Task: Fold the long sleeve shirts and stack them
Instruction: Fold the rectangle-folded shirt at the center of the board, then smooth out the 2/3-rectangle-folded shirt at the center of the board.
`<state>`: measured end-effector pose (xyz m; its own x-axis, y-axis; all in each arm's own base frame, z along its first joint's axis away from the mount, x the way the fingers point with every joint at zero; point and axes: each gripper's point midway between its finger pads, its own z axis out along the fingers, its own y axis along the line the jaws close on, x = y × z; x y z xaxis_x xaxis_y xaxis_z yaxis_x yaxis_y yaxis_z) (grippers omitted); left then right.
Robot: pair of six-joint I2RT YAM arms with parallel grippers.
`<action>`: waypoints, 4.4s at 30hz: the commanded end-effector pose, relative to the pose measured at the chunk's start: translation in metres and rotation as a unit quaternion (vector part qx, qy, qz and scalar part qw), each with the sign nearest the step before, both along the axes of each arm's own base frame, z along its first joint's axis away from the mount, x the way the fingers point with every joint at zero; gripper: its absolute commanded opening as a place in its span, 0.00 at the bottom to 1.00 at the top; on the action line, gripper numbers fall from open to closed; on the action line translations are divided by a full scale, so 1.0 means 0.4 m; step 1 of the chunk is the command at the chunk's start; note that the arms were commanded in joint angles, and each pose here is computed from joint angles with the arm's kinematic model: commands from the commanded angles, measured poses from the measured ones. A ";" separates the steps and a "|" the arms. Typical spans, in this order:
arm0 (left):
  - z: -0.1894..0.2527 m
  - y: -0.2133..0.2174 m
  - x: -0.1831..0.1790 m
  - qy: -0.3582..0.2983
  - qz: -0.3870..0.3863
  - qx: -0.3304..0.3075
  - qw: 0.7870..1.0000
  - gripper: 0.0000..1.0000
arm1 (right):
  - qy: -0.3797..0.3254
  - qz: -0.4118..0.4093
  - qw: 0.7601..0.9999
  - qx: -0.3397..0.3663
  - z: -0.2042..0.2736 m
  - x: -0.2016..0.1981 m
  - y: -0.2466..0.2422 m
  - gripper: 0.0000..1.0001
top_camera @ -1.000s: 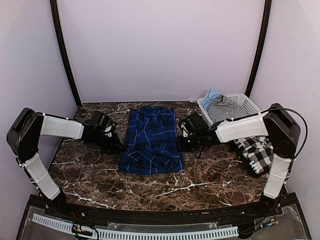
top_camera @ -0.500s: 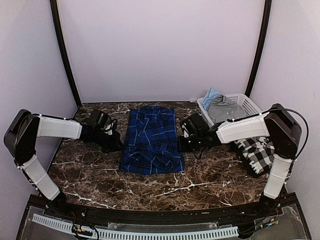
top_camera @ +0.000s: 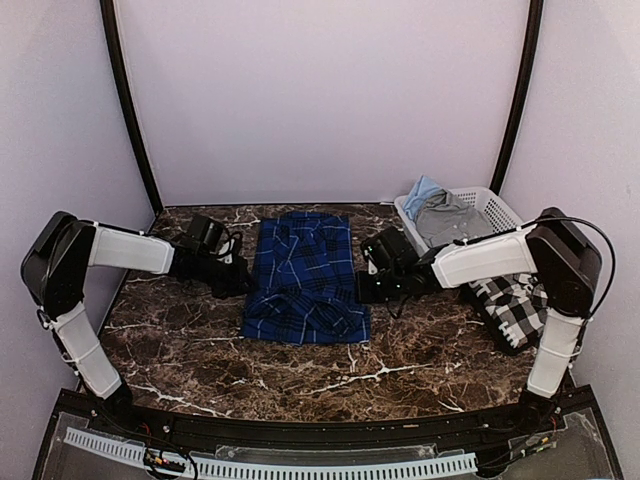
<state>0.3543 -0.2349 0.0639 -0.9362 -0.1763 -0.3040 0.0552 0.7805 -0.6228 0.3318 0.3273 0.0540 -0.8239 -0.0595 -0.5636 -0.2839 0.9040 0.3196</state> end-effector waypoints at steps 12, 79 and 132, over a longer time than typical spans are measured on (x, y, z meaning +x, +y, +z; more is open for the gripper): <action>0.006 0.067 0.020 -0.005 0.063 0.060 0.996 0.30 | -0.034 0.018 0.999 -0.016 0.031 0.072 0.020 0.25; 0.106 -0.056 -0.039 -0.034 0.055 -0.006 0.998 0.00 | -0.050 0.012 0.999 0.015 0.120 0.081 0.043 0.00; 0.162 0.008 -0.057 -0.070 0.053 -0.022 0.996 0.19 | -0.039 0.055 0.998 0.008 0.068 0.272 0.048 0.14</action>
<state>0.3631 -0.2320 0.1431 -0.8371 -0.3152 -0.4470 0.0768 0.7414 -0.6666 0.4096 0.3434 0.0793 -0.7827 -0.1549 -0.6028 -0.3934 0.8737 0.2862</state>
